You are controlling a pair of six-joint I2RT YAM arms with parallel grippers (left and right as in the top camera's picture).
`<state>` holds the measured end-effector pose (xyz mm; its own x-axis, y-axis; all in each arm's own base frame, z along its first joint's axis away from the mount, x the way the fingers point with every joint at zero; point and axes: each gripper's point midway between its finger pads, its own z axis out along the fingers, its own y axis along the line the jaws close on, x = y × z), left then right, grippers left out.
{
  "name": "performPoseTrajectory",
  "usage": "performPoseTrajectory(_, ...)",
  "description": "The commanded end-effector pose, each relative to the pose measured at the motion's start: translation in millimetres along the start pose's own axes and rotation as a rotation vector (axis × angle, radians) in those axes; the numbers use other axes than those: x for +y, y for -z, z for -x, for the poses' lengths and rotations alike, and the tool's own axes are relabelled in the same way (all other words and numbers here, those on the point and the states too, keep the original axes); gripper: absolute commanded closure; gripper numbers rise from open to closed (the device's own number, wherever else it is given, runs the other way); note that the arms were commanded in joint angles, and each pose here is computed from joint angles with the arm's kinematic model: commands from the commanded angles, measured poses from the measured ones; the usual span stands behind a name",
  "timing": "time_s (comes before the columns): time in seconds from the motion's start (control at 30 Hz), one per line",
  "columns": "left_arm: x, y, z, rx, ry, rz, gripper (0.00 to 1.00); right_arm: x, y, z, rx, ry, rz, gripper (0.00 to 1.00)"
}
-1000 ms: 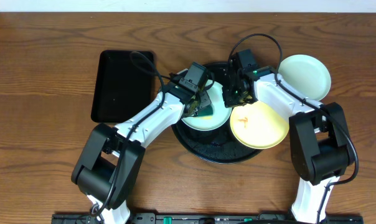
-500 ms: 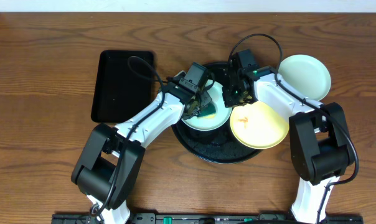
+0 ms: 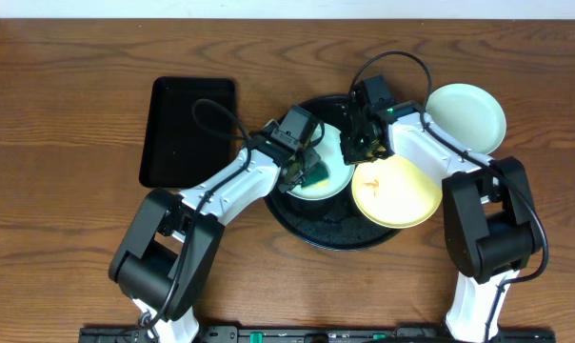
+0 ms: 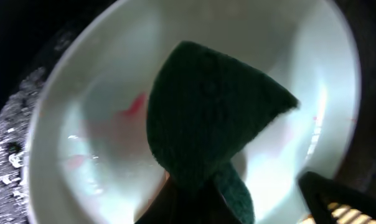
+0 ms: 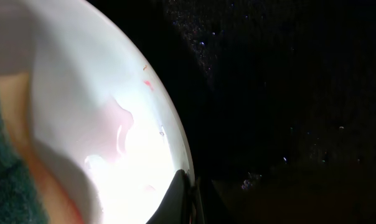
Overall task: Clean dirty plates on tray and stack at the side
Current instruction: 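Hold the plate rim with the right gripper and scrub with the sponge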
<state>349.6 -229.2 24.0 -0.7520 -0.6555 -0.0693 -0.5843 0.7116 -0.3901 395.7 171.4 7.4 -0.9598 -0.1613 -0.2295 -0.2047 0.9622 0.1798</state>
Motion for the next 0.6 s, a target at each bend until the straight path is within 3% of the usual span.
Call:
performPoseTrajectory(0.0, 28, -5, -15, 0.056, 0.043, 0.089, 0.92, -16, 1, -2, 0.0, -0.008, -0.086, 0.98)
performPoseTrajectory(0.33, 71, 9, 10, -0.114, 0.044, 0.28, 0.92, -17, 1, -3, 0.005, -0.008, -0.087, 0.98)
performPoseTrajectory(0.57, 65, 40, 32, -0.248, 0.025, 0.265, 0.93, -17, 1, -3, 0.004, -0.008, -0.087, 0.98)
